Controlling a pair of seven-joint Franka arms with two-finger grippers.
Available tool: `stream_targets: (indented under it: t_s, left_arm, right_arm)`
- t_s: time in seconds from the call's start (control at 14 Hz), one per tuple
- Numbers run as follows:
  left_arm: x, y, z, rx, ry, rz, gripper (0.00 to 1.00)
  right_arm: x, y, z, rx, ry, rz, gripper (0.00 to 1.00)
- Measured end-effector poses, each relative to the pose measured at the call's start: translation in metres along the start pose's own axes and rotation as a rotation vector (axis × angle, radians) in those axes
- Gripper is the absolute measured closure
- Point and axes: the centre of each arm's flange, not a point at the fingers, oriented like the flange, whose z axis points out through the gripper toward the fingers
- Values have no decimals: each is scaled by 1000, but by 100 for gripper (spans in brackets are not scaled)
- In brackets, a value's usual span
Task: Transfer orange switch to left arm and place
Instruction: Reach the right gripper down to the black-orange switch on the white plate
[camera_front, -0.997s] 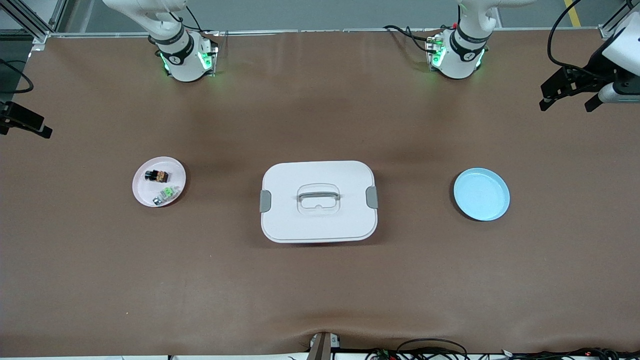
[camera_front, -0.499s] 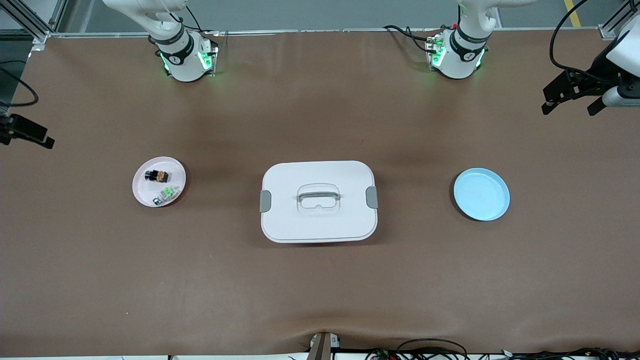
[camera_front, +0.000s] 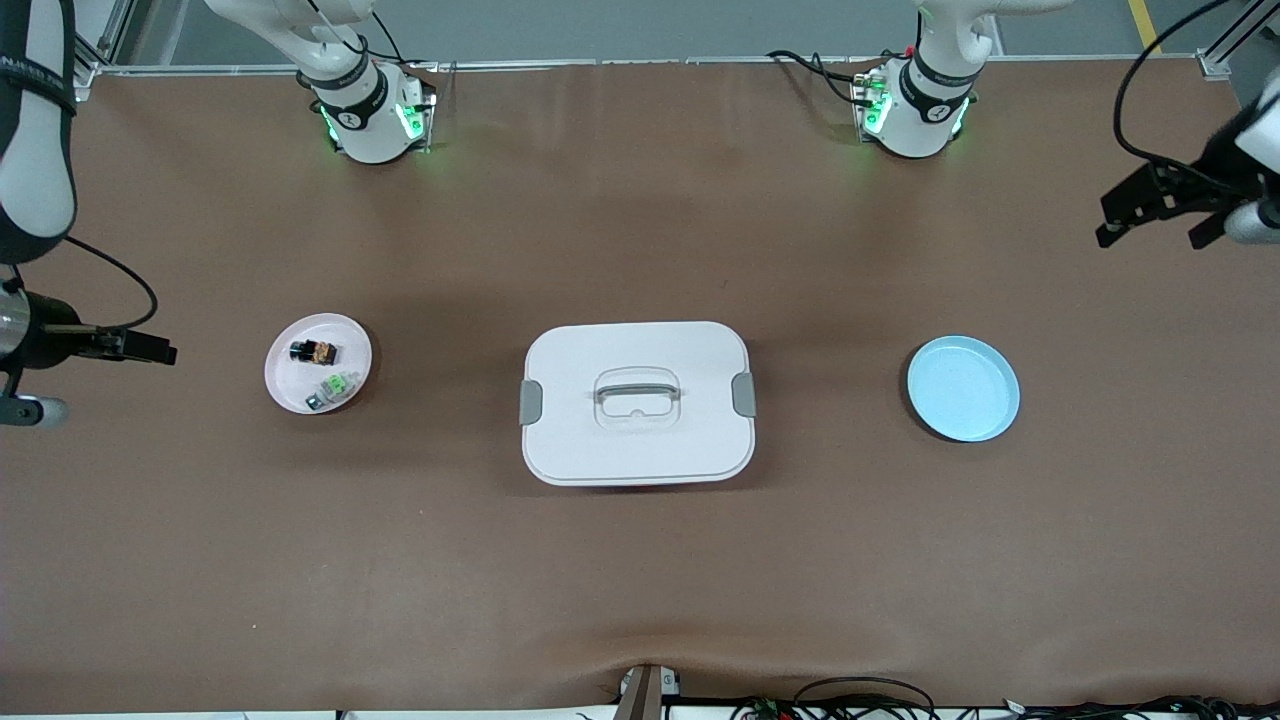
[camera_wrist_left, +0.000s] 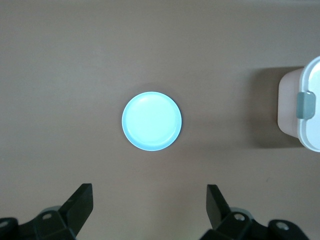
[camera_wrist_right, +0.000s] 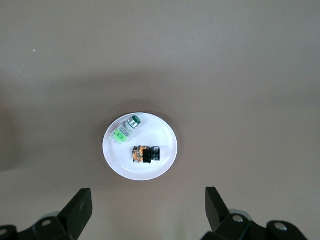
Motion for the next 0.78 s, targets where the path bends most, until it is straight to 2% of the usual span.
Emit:
stream_targets:
  t_s: [0.14,0.36,0.57,0.78]
  left_arm:
    - [12,-1,4,1,-11,9,0]
    - [12,15,1,1,-11,38,0]
    - [12,17,0,1,-13,41,0]
    - [14,13,4,1,-19,34,0]
  right_arm:
    - [8,5,16,3,9,9,0]
    - [14,11,70,5,-6,18,0]
    - [8,21,122,27,-30,43,0]
    - [-5,25,156,51,-21,63,0]
